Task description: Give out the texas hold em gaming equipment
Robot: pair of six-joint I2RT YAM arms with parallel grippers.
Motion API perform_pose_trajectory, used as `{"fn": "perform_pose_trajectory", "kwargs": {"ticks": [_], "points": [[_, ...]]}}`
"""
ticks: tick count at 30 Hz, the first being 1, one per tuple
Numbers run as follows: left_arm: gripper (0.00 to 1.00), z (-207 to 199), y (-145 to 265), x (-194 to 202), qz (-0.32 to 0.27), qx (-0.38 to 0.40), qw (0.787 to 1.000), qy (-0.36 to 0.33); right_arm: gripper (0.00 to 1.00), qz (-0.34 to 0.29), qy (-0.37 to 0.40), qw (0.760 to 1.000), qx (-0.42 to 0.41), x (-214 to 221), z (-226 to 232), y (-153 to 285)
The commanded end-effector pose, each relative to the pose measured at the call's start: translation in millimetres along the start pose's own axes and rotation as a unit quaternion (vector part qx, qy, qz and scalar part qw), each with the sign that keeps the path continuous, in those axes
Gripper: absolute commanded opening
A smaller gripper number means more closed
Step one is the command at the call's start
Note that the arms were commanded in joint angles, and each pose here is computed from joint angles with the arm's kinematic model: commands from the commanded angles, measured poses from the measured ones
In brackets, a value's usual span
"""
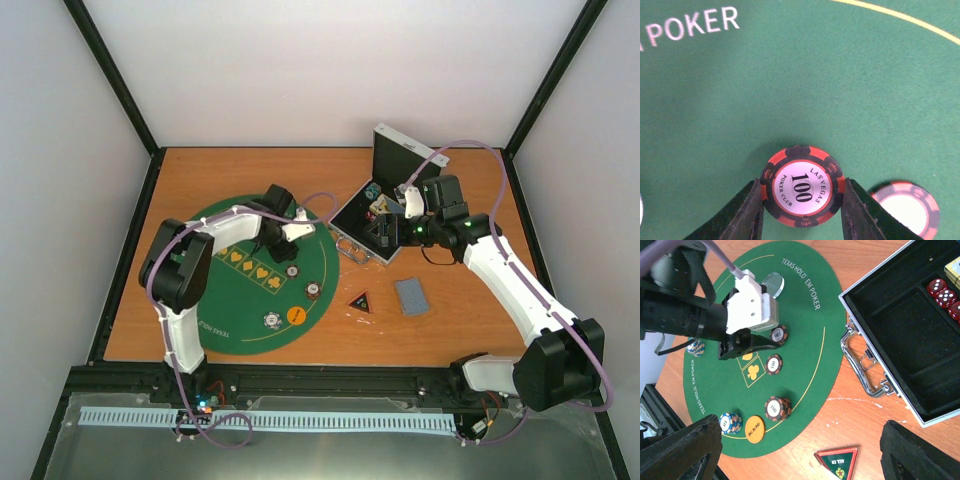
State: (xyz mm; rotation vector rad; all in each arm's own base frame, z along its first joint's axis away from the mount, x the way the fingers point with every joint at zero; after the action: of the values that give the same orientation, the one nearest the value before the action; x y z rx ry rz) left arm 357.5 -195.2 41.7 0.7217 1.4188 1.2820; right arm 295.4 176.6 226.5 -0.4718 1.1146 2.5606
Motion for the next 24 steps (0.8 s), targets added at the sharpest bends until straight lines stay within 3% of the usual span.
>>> {"fn": "perform_pose_trajectory", "kwargs": {"ticks": [1, 10, 15, 24], "points": [[0.17, 3.7, 41.5, -18.2, -0.036, -0.021, 0.999, -0.009, 0.85, -0.015, 0.01, 1.0, -0.006, -2.9, 5.4, 11.2], [0.18, -38.1, 37.5, 0.2, -0.029, 0.027, 0.998, -0.04, 0.85, -0.015, 0.01, 1.0, -0.011, -4.3, 6.4, 10.2], [0.25, -53.2, 29.6, 0.8, -0.03, 0.043, 0.997, -0.053, 0.85, -0.014, 0.008, 1.0, -0.011, -4.0, 6.6, 9.9], [0.33, -52.8, 10.2, 3.9, -0.02, 0.047, 0.997, -0.058, 0.86, -0.015, 0.009, 1.0, -0.009, -3.4, 5.9, 10.7]]}}
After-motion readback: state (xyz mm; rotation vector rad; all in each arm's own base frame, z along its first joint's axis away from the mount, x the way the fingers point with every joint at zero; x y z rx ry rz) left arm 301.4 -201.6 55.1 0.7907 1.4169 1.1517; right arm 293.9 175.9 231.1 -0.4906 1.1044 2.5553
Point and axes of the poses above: each gripper's point midway between its finger pads, its own y axis back along the fingers, its own z axis along the line the jaws close on, x = y × z, the point moved 2 cm from there along y, back along the fingers, and after that the axes turned 13 degrees about -y, right-handed, at the moved point
